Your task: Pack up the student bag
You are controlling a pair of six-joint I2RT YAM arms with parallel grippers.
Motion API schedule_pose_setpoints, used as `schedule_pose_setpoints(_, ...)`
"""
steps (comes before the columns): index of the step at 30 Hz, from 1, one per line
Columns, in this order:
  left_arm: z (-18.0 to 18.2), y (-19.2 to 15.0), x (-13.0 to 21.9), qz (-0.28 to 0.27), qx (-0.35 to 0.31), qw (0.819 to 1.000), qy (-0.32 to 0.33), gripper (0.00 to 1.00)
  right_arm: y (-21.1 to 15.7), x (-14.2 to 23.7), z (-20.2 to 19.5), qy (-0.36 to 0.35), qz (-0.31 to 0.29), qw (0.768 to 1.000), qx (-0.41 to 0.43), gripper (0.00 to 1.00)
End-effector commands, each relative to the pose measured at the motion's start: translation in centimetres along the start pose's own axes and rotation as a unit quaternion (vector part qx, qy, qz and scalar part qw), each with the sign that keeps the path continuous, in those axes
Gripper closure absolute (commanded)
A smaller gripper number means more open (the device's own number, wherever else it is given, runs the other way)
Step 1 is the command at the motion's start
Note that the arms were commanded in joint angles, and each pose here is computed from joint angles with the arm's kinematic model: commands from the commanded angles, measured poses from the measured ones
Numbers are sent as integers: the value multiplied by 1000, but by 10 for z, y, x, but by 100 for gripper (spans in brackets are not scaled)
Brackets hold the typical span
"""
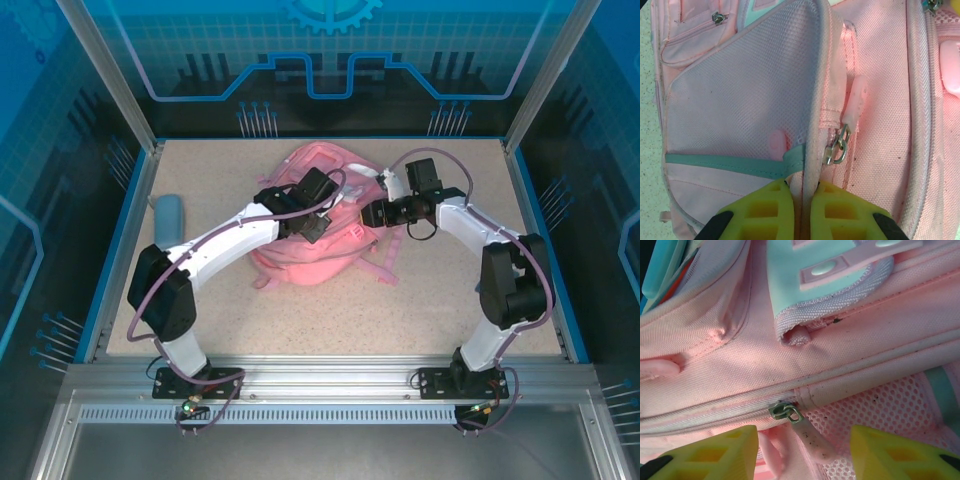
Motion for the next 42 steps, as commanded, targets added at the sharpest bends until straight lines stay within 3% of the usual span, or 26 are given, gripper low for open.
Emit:
schedule_pose_setpoints(1, 17, 17, 29, -79, 45, 996, 19, 100, -5, -9, 2, 1, 21, 999, 42, 49)
schedule_pose_setpoints(9, 16, 18, 30, -86, 51, 995, 12, 100, -5, -19, -3, -2, 31, 998, 49, 55)
schedule_pose_setpoints(17, 15, 17, 28, -82, 52, 995, 10, 100, -3, -8, 3, -32, 10, 997, 67, 90)
schedule_pose_setpoints(20, 14, 17, 25, -79, 54, 995, 10, 100, -5, 1, 7, -65, 2, 995, 74, 95)
schedule_pose_setpoints(25, 12, 17, 20, -75, 56, 996, 8, 100, -13, 15, 18, -79, 3, 994, 80, 100)
schedule_pose_setpoints(31, 11, 20, 12, -74, 71, 995, 4, 100, -33, 12, 42, -54, 46, 995, 77, 100)
schedule_pose_setpoints(37, 9, 27, 6, -84, 102, 991, -11, 100, -60, -5, 72, 34, 81, 995, 51, 100)
schedule_pose_setpoints(42, 7, 33, 5, -95, 150, 983, -33, 100, -80, -21, 94, 87, 71, 993, 28, 100)
Point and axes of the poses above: each hand's point on the last joint's axis, 136 mm out from that joint toward the fingers, its own x axis back along the fingers, its own z axis along the line the jaws close on, y = z × x, the point moved 8 cm from there along x, back along the fingers, and after that the axes turned 15 degrees about -x, right-handed, at the moved point
